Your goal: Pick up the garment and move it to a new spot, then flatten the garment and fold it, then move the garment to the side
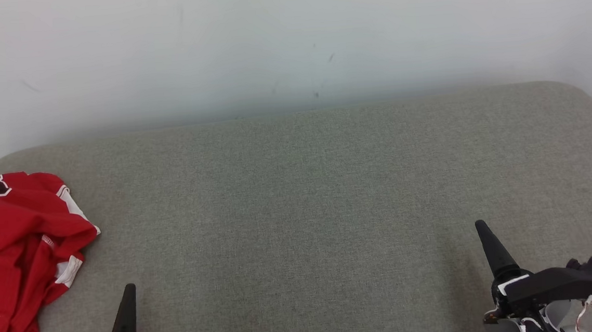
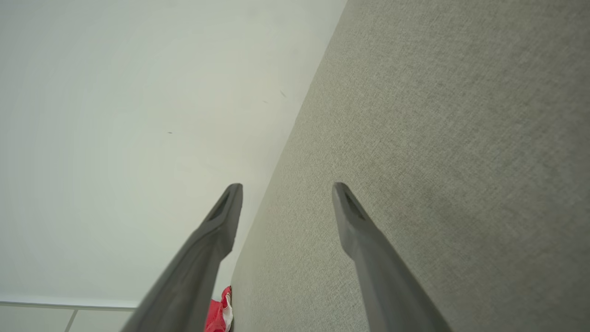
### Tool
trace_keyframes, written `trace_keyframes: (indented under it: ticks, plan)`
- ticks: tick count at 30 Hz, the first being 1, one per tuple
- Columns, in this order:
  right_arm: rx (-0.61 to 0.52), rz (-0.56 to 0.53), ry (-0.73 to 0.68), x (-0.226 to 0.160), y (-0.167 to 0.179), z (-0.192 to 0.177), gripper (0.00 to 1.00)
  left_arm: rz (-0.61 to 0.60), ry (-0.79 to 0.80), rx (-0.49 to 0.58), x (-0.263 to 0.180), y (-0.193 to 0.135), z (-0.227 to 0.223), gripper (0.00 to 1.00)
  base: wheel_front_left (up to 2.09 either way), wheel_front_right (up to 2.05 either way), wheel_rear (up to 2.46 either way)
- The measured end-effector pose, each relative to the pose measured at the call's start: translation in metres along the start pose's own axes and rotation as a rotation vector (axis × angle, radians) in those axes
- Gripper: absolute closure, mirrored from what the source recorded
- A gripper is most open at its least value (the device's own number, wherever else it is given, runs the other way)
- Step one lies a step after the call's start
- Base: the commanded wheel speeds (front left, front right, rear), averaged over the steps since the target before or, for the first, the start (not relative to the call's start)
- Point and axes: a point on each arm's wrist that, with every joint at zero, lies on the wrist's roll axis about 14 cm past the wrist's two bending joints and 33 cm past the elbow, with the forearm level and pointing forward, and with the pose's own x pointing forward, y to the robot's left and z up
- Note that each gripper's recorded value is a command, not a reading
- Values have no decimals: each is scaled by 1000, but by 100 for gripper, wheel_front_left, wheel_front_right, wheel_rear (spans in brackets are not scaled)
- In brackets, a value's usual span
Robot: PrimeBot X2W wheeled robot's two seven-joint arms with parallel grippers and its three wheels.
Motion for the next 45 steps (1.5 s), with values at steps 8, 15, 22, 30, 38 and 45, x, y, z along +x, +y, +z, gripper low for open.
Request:
trace_keyframes:
  ticks: [8, 15, 22, 30, 38, 45]
  plan:
    - [-212, -20, 26, 2, -1, -2, 0, -9, 20, 196, 8, -9, -4, 0, 0, 0, 0]
    - [-405, 7, 32, 8, 10, -1, 0, -12, 25, 352, 11, -12, -7, 0, 0, 0, 0]
    - [-553, 11, 46, 10, 8, -6, 0, -34, 23, 531, 15, -19, -7, 0, 0, 0, 0]
    - [-684, 35, 60, 16, 15, -12, 0, -41, 1, 701, 19, -20, -2, 0, 0, 0, 0]
    - [-819, 43, 53, 21, 17, -10, 0, -18, -33, 828, 20, -14, 3, 0, 0, 0, 0]
    - [-925, 49, 30, 26, 20, -6, 0, -30, -71, 953, 25, -20, 6, 0, 0, 0, 0]
